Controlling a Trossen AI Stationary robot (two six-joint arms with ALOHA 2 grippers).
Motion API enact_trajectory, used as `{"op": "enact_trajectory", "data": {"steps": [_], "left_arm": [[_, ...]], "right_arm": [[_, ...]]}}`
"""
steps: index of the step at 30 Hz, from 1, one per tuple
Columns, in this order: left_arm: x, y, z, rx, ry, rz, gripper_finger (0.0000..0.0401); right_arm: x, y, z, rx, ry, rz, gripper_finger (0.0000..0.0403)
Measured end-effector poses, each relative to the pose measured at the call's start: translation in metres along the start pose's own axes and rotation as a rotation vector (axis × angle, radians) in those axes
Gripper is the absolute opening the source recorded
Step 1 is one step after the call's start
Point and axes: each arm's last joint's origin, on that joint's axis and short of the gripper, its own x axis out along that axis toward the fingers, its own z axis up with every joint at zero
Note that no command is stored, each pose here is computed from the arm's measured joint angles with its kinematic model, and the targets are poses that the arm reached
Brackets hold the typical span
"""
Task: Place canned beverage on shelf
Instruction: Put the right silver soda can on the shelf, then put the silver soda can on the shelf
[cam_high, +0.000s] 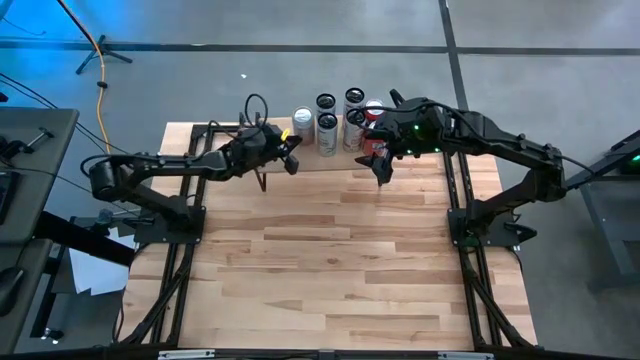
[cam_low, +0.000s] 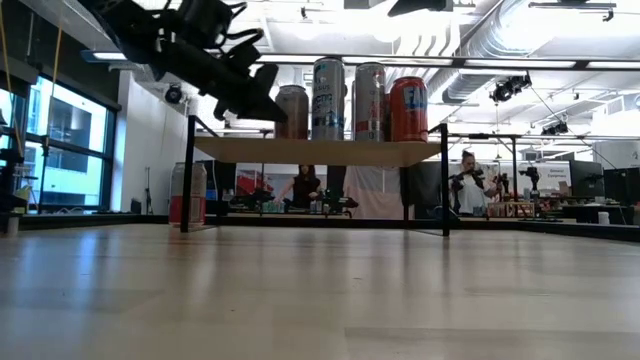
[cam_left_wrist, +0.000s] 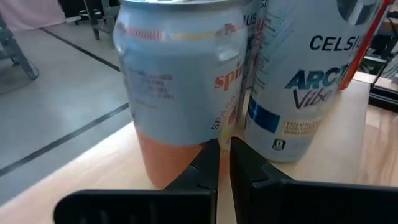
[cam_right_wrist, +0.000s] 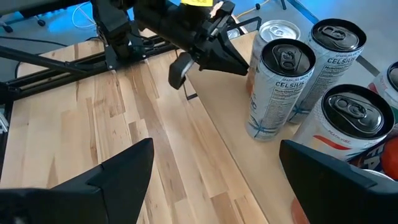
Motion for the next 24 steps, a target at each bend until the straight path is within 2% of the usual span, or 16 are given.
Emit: {"op": "enact_trajectory", "data": {"steps": [6, 12, 17, 21, 24], "left_arm": [[0.005, 0.001, 0.002, 0.012, 0.022, 0.011, 0.0], [-0.012, 0.007, 0.01, 0.041, 0.057, 0.025, 0.0], [-0.052, 0.012, 0.033, 0.039, 0.001, -0.012, 0.0001], [-0.094, 0.017, 0.058, -0.004, -0.155, -0.082, 0.0001], [-0.125, 0.023, 0.071, -0.031, -0.267, -0.083, 0.0006]], "right_arm": [[0.0, 0.0, 0.0, 0.003, 0.0, 0.0, 0.0334], [0.0, 0.0, 0.0, -0.005, 0.0, 0.001, 0.0334], [0.0, 0.0, 0.0, -0.008, 0.0, 0.001, 0.0334], [0.0, 0.0, 0.0, -0.024, 0.0, 0.0, 0.0334], [0.0, 0.0, 0.0, -0.023, 0.0, 0.0, 0.0334]]}}
